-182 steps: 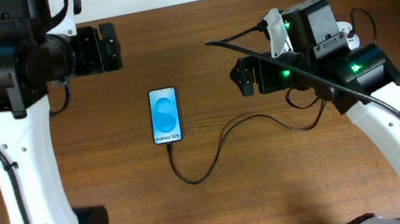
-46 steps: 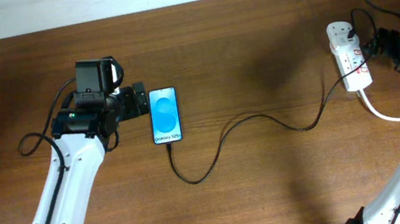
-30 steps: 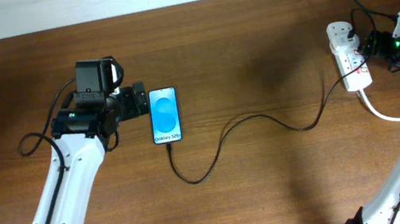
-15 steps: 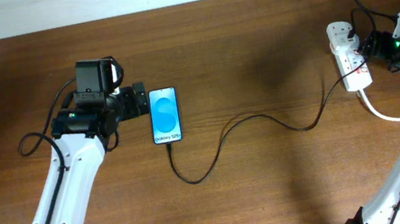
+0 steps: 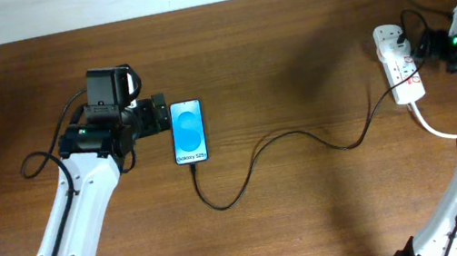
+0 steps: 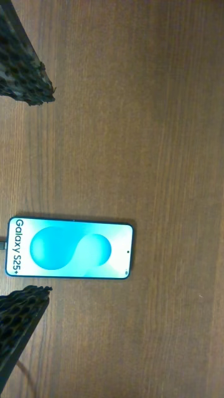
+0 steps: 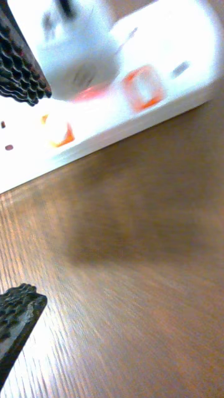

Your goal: Plug charger to phone and switch on socket

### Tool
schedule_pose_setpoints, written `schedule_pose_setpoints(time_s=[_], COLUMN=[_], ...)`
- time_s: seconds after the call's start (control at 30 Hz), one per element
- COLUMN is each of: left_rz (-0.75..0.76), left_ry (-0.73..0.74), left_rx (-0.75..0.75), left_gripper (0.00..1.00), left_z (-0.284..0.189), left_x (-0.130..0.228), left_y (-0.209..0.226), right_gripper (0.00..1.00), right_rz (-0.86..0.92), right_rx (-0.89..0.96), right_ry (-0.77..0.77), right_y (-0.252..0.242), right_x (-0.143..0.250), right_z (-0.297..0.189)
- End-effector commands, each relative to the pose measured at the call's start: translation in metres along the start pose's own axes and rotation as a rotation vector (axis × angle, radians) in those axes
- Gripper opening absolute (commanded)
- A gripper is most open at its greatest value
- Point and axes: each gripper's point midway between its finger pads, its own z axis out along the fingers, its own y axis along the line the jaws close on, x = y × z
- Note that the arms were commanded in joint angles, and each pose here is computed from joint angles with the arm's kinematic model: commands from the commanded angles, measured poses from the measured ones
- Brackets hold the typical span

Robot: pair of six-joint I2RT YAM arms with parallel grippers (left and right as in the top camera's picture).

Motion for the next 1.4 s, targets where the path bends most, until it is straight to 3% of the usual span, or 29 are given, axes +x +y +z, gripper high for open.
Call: schedule_pose_setpoints(time_s=[0.0, 0.17, 0.23, 0.37, 0.47, 0.53, 0.6, 0.7, 0.77, 0.83, 0.97, 1.07, 1.2, 1.37], left_rz=[-0.006, -0.006, -0.006, -0.006, -0.006, -0.006, -0.006, -0.006, -0.006, -0.006, -0.006, -0.006, -0.006, -0.005], left_ry=[-0.016, -0.016, -0.016, -0.016, -0.016, -0.016, -0.016, -0.016, -0.016, -0.016, -0.016, -0.016, -0.016, -0.016], left_rx=[-0.003, -0.003, -0.003, -0.004, -0.003, -0.004, -0.004, -0.004, -0.004, -0.004, -0.003, -0.004, -0.003, -0.003], left_gripper=[0.99, 0.99, 0.99, 0.99, 0.99, 0.99, 0.99, 0.99, 0.99, 0.99, 0.99, 0.99, 0.99, 0.99], left_z=[-0.005, -0.005, -0.005, -0.005, -0.005, -0.005, -0.005, -0.005, -0.005, -0.005, -0.005, -0.005, -0.005, -0.005], left_x=[-0.003, -0.003, -0.003, -0.003, -0.003, -0.003, -0.003, -0.003, -0.003, -0.003, -0.003, -0.003, -0.003, -0.003], left_y=[0.001, 0.001, 0.001, 0.001, 0.001, 0.001, 0.001, 0.001, 0.001, 0.001, 0.001, 0.001, 0.001, 0.0], right_gripper=[0.98, 0.98, 0.98, 0.98, 0.98, 0.98, 0.98, 0.98, 0.98, 0.98, 0.98, 0.98, 0.98, 0.98], right_rz=[-0.005, -0.06, -0.1, -0.295, -0.496, -0.589, -0.65, -0.645, -0.49, -0.514, -0.553, -0.548, -0.509, -0.396], right_rx=[0.014, -0.017, -0.057, -0.175, -0.322, -0.327, -0.258, -0.219, -0.158, -0.101, -0.066, 0.018, -0.012, -0.157], right_ry=[-0.148, -0.31, -0.353, -0.488, -0.579, -0.599, -0.52, -0.31, -0.099, 0.003, 0.043, -0.064, -0.474, -0.861], right_y=[0.004, 0.055, 0.08, 0.178, 0.265, 0.29, 0.284, 0.26, 0.246, 0.237, 0.23, 0.22, 0.224, 0.189], right_x=[-0.052, -0.065, -0.055, -0.015, 0.049, 0.095, 0.143, 0.195, 0.214, 0.224, 0.227, 0.208, 0.167, 0.179], right_z=[-0.084, -0.244, -0.278, -0.354, -0.417, -0.445, -0.444, -0.399, -0.346, -0.322, -0.309, -0.314, -0.337, -0.308])
